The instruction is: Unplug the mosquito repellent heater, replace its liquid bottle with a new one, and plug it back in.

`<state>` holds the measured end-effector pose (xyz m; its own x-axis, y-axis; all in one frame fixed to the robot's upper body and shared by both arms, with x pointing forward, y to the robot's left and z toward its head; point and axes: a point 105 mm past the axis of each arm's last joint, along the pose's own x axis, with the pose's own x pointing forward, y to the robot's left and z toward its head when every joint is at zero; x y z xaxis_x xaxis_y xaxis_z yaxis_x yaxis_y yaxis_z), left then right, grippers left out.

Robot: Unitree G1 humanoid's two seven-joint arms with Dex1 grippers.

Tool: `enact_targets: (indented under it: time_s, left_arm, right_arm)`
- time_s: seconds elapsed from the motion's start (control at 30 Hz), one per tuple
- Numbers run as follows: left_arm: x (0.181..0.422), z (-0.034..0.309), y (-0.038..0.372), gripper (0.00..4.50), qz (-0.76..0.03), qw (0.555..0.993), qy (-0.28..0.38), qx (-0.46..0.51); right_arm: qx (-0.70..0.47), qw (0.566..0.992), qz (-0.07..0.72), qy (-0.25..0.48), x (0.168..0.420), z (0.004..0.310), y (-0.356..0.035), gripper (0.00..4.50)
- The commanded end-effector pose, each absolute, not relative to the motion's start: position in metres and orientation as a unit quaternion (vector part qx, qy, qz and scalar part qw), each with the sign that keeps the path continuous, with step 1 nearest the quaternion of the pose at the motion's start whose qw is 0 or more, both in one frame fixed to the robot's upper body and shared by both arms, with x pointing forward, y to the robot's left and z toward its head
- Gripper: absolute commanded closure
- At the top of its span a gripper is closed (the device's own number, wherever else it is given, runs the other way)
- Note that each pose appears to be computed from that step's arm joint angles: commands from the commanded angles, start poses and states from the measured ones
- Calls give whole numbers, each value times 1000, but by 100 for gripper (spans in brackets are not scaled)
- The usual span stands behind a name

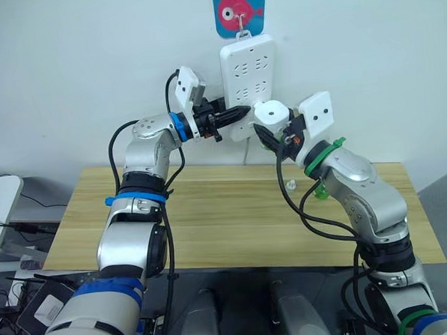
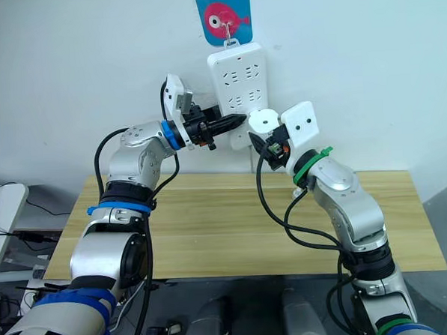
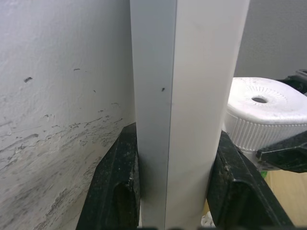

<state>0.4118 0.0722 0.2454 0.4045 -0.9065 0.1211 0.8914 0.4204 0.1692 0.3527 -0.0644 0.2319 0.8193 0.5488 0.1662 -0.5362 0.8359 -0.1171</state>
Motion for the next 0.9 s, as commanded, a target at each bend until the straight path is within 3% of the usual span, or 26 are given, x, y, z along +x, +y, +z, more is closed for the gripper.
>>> enact_targets:
  time_s: [0.03, 0.53, 0.67, 0.9]
  left_arm:
    - [396, 254, 44, 316, -593, 796, -116, 43]
    - [400, 253, 45, 316, -581, 804, -119, 44]
    - [404, 252, 47, 316, -568, 813, -121, 49]
    - [409, 249, 53, 316, -552, 823, -118, 55]
  right_arm:
    - [-1, 954, 267, -132, 356, 259, -63, 153]
    - [-54, 951, 275, -133, 353, 256, -62, 153]
    - [-60, 947, 283, -138, 348, 254, -61, 12]
    - [-81, 944, 290, -134, 331, 243, -73, 5]
